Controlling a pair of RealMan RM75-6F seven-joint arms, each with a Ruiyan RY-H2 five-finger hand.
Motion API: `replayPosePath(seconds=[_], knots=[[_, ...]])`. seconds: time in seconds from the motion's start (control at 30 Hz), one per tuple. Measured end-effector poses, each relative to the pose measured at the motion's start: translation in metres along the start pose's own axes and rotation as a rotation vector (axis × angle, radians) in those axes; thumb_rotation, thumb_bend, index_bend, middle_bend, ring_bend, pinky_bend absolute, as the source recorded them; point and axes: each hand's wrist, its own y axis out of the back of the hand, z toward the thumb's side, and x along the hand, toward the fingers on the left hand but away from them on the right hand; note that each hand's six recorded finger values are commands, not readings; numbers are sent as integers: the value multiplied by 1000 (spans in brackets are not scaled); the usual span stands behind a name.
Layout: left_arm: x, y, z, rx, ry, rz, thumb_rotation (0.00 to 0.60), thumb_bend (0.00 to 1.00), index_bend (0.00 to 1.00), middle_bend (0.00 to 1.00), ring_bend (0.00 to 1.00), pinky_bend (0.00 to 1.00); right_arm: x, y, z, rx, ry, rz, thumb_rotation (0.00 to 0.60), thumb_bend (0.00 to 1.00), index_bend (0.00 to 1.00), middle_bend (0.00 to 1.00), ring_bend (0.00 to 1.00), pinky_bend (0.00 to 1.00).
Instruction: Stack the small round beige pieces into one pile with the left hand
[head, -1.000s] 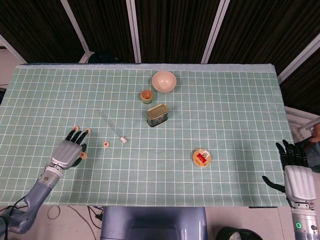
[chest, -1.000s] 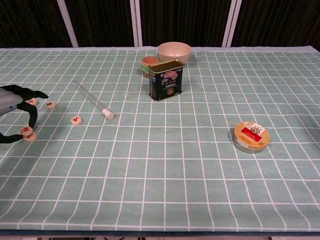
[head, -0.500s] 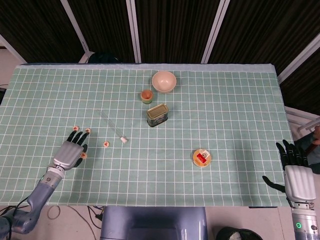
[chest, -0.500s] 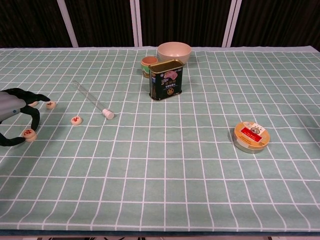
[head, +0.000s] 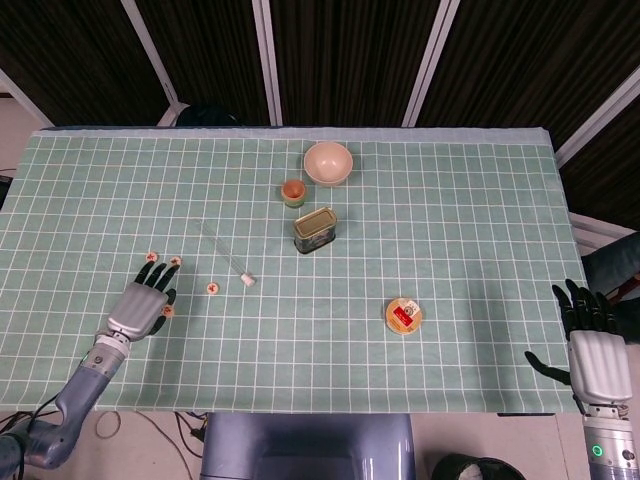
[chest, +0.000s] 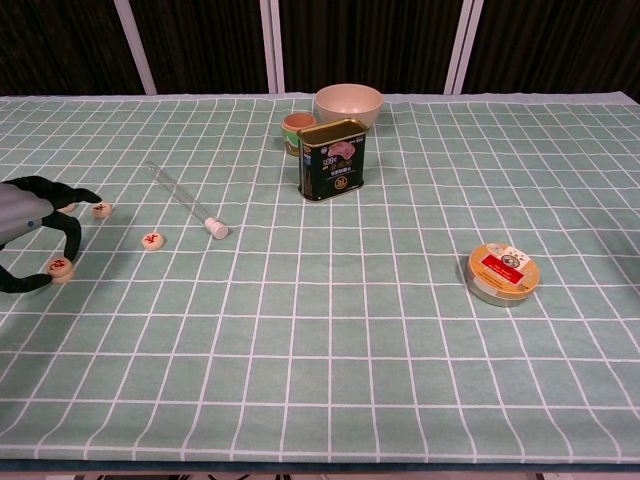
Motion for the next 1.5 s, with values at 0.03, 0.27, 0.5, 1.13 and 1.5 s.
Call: replayPosePath(seconds=[0.03,0.27,0.5,1.13,1.5], knots=[[0,0,0,1,1,1,600,338,443,25,0,0,0,0,0,1,0,0,600,233,66,13,31,0],[-1,0,-1,6,7,-1,600,338,435,22,0,0,0,0,-1,0,-4,3,600,233,66,13,31,0],[0,-1,0,9,4,-1,600,337,435,22,0,0,0,0,-1,0,-6,1,600,232,66,13,31,0],[-4,0,-1,10,6,10,600,337,436,22,0,0,-1,0,0,2,-8,-5,600,233,66,13,31,0],[-6,6,-1,7,10,26,600,295,360,15,0,0,-1,0,0,0,-6,-4,600,232,67,13,31,0]])
